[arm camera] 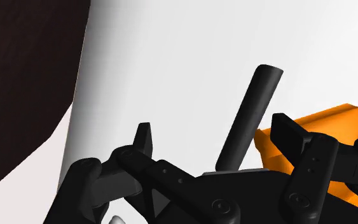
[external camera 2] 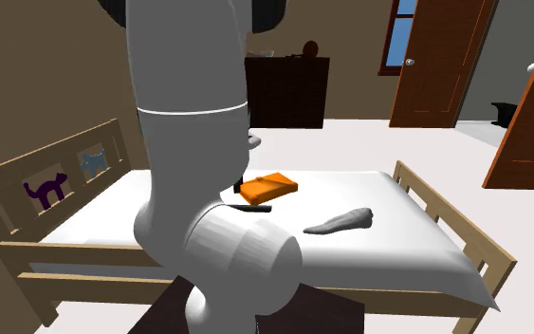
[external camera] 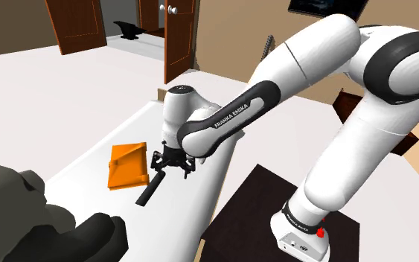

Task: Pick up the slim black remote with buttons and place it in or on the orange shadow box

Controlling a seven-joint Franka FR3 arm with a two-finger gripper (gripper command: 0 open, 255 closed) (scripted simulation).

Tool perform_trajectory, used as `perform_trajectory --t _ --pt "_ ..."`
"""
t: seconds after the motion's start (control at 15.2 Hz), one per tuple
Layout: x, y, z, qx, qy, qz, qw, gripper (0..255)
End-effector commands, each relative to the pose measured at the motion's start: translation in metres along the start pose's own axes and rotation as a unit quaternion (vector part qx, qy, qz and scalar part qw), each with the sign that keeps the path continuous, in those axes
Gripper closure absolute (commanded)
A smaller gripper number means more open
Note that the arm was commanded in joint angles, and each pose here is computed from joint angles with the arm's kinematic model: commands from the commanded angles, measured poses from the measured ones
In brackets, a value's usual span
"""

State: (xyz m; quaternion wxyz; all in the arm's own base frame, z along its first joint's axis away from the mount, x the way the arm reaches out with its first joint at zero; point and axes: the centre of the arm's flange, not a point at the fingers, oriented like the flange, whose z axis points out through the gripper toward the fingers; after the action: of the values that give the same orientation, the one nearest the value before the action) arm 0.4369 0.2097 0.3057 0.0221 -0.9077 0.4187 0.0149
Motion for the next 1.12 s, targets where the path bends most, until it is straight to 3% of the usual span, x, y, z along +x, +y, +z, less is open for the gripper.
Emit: perform_trajectory --t 0.0,0.33,0.73,1.06 --pt "0.002 -0.02 0.021 -0.002 0.004 0.029 0.9996 0" --pt "0.016 -0.063 0.071 -0.01 0.013 0.098 0.9951 0" --pt "0.041 -0.11 0.131 -0.019 0.023 0.179 0.9833 0" --pt "0.043 -0.112 0.156 -0.019 0.024 0.184 0.9825 0"
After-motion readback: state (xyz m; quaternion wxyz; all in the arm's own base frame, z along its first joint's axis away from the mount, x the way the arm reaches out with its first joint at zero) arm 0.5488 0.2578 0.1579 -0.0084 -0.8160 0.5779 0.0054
